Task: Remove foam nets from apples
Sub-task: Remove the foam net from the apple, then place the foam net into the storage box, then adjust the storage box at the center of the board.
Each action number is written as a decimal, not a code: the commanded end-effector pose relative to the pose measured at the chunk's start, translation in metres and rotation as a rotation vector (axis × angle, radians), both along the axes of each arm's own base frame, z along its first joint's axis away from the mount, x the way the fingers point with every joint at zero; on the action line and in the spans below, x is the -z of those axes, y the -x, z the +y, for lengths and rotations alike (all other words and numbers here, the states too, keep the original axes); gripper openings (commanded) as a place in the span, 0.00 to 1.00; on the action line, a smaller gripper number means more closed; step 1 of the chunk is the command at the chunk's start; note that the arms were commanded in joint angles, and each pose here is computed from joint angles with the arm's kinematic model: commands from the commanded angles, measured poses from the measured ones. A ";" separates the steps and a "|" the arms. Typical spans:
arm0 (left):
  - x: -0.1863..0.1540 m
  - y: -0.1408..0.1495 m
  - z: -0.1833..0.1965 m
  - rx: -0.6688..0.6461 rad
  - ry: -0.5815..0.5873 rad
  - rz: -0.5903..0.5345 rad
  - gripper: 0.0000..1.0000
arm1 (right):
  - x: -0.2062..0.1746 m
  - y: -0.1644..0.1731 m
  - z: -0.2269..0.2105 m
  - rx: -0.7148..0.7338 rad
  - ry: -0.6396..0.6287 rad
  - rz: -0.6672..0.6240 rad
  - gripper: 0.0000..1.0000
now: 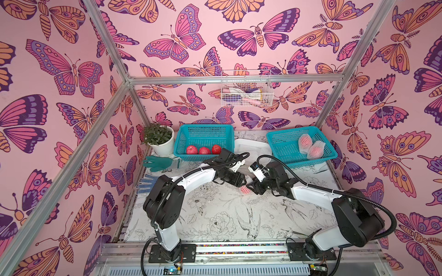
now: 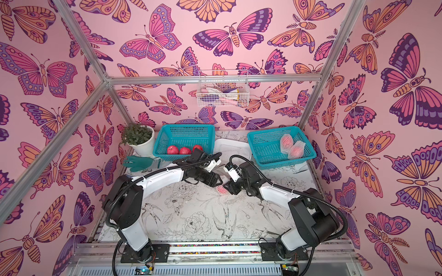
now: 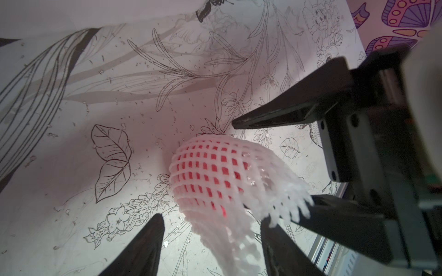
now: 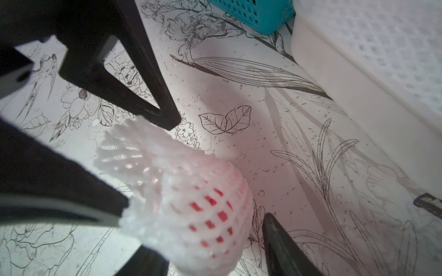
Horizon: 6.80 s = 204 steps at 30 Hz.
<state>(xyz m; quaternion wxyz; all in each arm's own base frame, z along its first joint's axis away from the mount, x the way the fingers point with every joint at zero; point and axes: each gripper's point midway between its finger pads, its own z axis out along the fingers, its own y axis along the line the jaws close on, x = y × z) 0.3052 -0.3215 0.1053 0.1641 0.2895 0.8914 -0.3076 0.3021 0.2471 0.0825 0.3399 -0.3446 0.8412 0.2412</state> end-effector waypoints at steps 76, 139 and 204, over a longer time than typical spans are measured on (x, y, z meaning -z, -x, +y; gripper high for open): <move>-0.042 -0.011 -0.016 -0.047 0.239 0.043 0.06 | -0.024 -0.010 0.024 0.002 -0.028 -0.137 0.20; -0.068 -0.036 0.083 -0.256 0.059 -0.209 0.76 | -0.101 -0.154 -0.065 0.344 0.633 -0.323 0.00; -0.053 -0.038 0.094 -0.267 0.032 -0.149 0.76 | 0.004 -0.191 -0.039 0.107 0.958 -0.287 0.01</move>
